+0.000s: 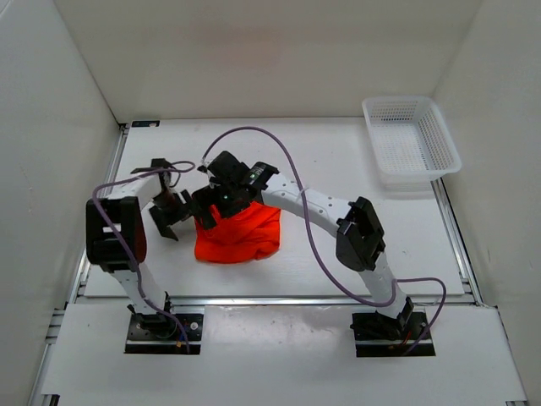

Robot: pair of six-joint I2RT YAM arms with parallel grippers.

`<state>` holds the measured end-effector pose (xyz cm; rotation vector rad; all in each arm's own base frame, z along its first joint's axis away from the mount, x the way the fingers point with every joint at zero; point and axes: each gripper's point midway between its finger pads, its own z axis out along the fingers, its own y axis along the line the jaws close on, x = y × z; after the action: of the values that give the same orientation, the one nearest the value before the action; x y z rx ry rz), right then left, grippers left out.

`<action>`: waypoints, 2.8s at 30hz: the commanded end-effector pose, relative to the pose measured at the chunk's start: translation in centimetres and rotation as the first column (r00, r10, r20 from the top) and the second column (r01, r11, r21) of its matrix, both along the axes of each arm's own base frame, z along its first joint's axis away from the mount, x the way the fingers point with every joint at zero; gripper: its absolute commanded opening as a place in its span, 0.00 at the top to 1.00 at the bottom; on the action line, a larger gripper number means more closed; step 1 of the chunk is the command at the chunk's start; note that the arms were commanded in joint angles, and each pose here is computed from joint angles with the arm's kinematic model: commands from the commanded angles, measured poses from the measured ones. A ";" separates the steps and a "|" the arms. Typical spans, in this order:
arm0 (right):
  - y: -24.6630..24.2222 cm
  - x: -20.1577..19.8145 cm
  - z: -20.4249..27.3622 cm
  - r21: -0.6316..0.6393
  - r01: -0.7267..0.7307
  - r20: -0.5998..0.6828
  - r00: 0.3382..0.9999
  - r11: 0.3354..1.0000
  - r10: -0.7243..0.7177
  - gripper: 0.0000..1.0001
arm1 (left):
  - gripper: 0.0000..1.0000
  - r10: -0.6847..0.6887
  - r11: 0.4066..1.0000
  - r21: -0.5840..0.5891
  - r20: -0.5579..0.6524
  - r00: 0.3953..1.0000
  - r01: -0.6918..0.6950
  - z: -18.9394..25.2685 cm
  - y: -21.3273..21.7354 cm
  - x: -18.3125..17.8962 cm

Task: Fold and stack the shorts
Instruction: Fold the shorts

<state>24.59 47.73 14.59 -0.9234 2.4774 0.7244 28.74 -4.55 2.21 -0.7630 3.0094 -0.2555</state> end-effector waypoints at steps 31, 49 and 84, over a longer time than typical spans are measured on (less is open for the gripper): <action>-28.2 4.5 0.1 0.052 0.624 -0.034 0.781 0.780 -0.623 0.23 | 0.02 -0.354 0.904 0.317 0.184 0.917 0.286 7.2 -10.3 9.1; -20.0 5.2 -1.9 0.036 0.395 -0.146 0.911 0.918 -0.387 0.00 | 0.90 -0.139 0.982 0.156 0.238 0.961 0.104 11.2 -2.7 5.5; -24.3 6.2 3.6 0.031 0.575 0.201 0.798 0.818 -0.568 0.00 | 0.00 0.073 0.959 0.235 0.336 0.939 -0.158 14.4 7.5 7.2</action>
<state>29.72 28.94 14.88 -0.3266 2.4953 0.5283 35.81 1.83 10.01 -0.7891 2.7872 0.0199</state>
